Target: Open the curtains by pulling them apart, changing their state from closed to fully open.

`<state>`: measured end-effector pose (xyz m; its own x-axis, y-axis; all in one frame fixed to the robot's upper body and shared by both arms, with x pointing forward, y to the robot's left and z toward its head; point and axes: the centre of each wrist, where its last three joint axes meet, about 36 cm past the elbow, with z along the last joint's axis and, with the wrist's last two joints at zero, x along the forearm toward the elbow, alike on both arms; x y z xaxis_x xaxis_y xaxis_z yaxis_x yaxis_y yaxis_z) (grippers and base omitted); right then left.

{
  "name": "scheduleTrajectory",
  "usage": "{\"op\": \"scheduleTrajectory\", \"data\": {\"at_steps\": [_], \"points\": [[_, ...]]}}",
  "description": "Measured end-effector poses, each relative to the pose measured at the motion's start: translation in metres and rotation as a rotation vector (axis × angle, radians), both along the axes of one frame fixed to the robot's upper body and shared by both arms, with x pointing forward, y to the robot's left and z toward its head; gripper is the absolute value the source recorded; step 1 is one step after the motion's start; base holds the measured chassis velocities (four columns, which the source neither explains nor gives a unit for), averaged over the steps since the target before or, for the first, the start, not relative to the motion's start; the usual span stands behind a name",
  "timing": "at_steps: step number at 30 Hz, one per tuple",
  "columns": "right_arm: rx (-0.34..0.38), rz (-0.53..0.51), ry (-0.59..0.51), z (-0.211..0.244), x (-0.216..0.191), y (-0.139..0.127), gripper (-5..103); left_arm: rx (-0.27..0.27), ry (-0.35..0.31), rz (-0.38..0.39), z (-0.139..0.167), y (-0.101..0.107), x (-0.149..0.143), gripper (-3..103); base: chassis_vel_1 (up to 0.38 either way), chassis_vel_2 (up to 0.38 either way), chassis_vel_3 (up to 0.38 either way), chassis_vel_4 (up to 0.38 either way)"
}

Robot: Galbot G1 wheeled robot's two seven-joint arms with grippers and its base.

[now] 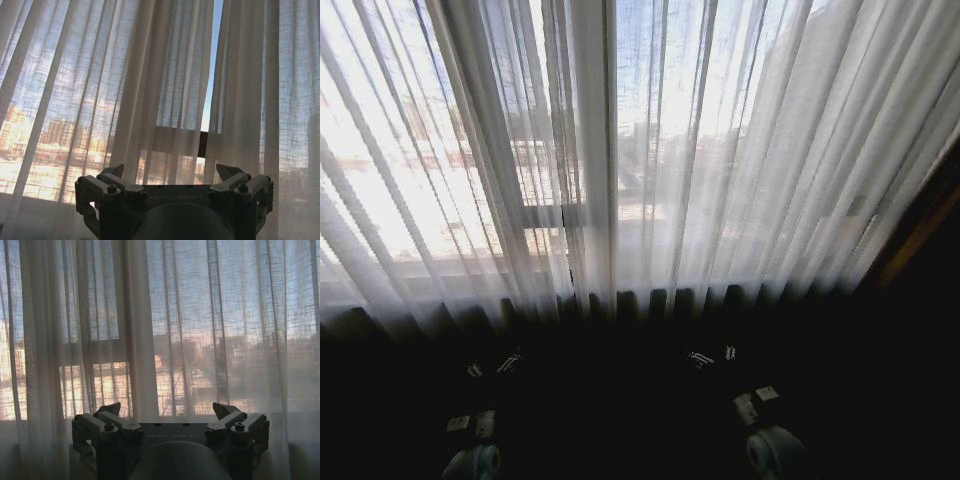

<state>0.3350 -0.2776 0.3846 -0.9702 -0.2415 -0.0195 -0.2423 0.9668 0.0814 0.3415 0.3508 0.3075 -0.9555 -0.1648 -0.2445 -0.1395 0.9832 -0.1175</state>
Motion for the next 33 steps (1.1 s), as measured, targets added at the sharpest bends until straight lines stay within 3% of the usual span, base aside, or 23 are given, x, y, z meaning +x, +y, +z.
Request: {"op": "scheduleTrajectory", "data": {"at_steps": [19, 25, 33], "points": [[0.029, 0.097, -0.044, -0.002, -0.014, 0.009, 100, 0.0, 0.0, 0.0, 0.0, 0.0, 0.0, 100, -0.215, 0.212, 0.213, -0.221], [0.022, 0.165, -0.055, -0.006, -0.019, 0.013, 100, 0.0, 0.0, 0.0, 0.0, 0.0, 0.0, 100, -0.067, 0.076, 0.05, -0.036], [0.058, 0.143, -0.061, -0.005, -0.024, 0.026, 100, 0.0, 0.0, 0.001, 0.0, 0.0, 0.0, 100, 0.028, 0.001, -0.037, 0.007]]}}
